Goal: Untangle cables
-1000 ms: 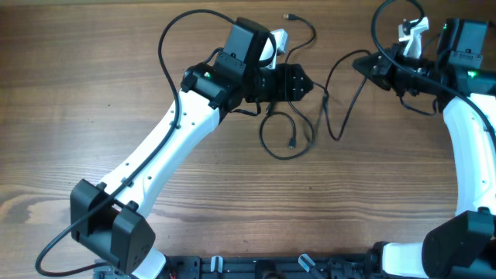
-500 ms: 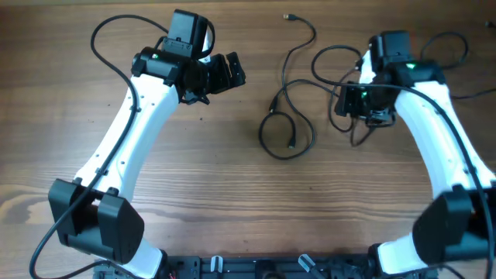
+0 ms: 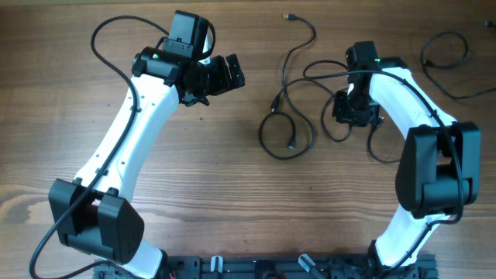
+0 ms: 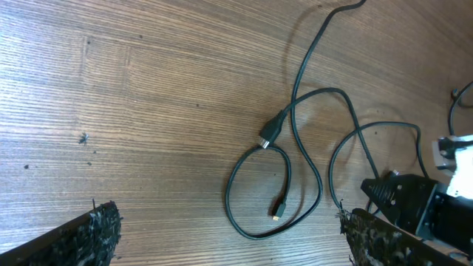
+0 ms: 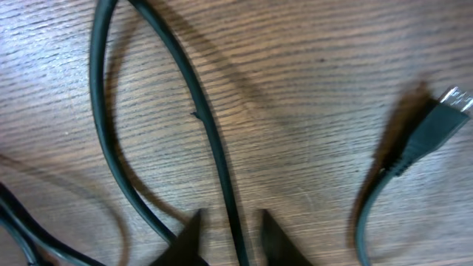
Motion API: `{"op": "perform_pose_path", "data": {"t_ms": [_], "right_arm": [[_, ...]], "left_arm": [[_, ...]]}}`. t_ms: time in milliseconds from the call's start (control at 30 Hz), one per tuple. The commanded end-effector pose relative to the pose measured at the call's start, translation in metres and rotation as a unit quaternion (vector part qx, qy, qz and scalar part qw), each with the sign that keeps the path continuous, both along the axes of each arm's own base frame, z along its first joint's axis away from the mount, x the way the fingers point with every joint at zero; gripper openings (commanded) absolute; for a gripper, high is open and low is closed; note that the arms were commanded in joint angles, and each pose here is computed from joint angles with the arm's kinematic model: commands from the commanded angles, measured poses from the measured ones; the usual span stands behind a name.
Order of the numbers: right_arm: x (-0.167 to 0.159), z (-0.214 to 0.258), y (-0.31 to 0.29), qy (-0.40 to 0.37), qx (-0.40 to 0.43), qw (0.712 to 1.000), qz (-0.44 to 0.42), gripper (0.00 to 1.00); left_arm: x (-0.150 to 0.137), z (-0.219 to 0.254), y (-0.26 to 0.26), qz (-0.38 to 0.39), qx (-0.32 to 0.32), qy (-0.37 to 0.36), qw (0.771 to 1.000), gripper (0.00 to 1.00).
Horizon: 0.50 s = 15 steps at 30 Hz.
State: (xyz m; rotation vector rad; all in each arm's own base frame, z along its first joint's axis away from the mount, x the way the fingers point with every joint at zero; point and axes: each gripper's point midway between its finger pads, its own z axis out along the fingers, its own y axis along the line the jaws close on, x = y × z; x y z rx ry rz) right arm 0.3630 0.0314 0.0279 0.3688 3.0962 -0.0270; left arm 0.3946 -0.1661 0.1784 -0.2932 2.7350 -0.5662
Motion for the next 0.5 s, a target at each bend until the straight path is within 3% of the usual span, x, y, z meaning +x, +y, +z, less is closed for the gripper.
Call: {"op": "perform_pose_path", "data": {"t_ms": [0, 100, 200, 300, 400, 467], "right_arm": [[0.007, 0.003, 0.006, -0.010, 0.016, 1.000, 0.001, 0.04], [0.038, 0.060, 0.004, -0.075, 0.073, 0.994, -0.018, 0.04], [0.066, 0.183, -0.026, -0.212, 0.110, 0.971, -0.033, 0.04], [0.047, 0.310, -0.100, -0.359, 0.067, 0.926, -0.099, 0.04], [0.011, 0.371, -0.163, -0.434, 0.018, 0.886, -0.165, 0.04], [-0.018, 0.387, -0.206, -0.448, -0.016, 0.867, -0.218, 0.04]], "left_arm": [[0.000, -0.002, 0.004, 0.002, 0.009, -0.001, 1.000, 1.00], [0.000, -0.002, 0.004, 0.002, 0.009, -0.001, 1.000, 1.00], [0.000, -0.002, 0.004, 0.002, 0.009, -0.001, 1.000, 1.00], [0.000, -0.002, 0.004, 0.002, 0.009, -0.001, 1.000, 1.00], [0.000, -0.002, 0.004, 0.002, 0.010, -0.001, 1.000, 1.00], [0.000, -0.002, 0.004, 0.002, 0.009, -0.001, 1.000, 1.00]]}}
